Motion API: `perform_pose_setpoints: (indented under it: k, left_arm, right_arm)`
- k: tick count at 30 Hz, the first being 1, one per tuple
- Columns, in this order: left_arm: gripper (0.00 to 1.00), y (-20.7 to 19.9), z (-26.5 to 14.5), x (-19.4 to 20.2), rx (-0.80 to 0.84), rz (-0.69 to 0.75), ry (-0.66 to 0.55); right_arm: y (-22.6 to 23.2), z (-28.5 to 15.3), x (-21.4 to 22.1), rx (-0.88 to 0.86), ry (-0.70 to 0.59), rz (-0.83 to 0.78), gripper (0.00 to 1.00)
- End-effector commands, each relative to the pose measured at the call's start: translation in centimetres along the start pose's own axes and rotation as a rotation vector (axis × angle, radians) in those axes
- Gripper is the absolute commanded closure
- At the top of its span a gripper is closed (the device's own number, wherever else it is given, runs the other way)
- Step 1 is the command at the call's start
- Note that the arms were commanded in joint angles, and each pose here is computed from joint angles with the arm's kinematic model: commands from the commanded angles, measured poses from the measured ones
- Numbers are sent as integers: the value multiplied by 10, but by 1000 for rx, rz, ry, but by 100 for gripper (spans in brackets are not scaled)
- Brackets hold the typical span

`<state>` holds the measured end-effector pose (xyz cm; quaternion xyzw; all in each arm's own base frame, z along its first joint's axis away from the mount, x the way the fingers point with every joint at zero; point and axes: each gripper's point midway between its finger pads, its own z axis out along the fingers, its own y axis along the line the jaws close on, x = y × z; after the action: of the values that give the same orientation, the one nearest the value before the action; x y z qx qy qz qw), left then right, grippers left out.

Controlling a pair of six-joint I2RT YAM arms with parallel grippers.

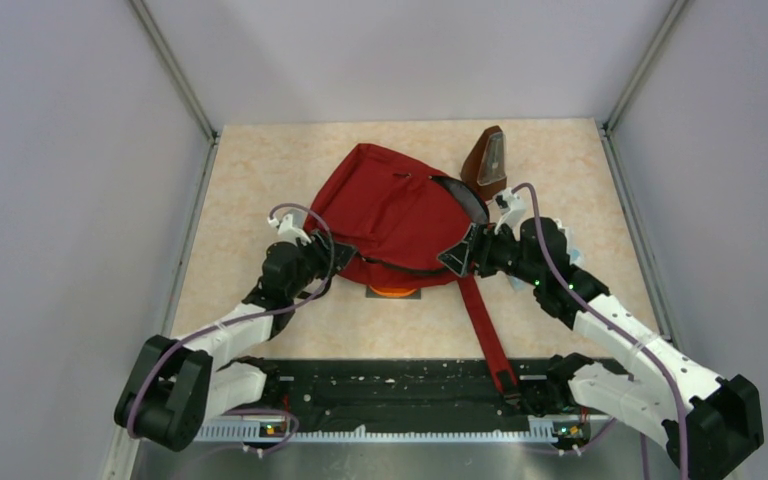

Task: Pack the student bag
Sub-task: Zip the student bag at the center of the board.

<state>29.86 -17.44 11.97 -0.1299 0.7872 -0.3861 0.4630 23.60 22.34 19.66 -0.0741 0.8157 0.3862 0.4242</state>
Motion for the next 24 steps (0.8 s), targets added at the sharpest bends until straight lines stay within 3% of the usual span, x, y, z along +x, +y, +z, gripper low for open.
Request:
perform_pose_setpoints:
  k: [1,7,11,18,24]
  left_arm:
    - [60,-14,4,-15,64,-8,-57]
    - [78,-15,7,-12,69,-16,-35]
    - [100,-17,2,-3,81,-8,9]
    - [100,-41,-21,6,209,44,56]
    - [100,-63,-38,1,277,84,54]
  right_arm:
    - [8,0,-11,-35,-36,0,27]
    - [7,2,-9,-32,-28,3,27]
    - [5,2,-8,-25,-28,4,27]
    - [-3,4,-3,-2,-27,4,27]
    - [-45,2,5,219,-57,106,25]
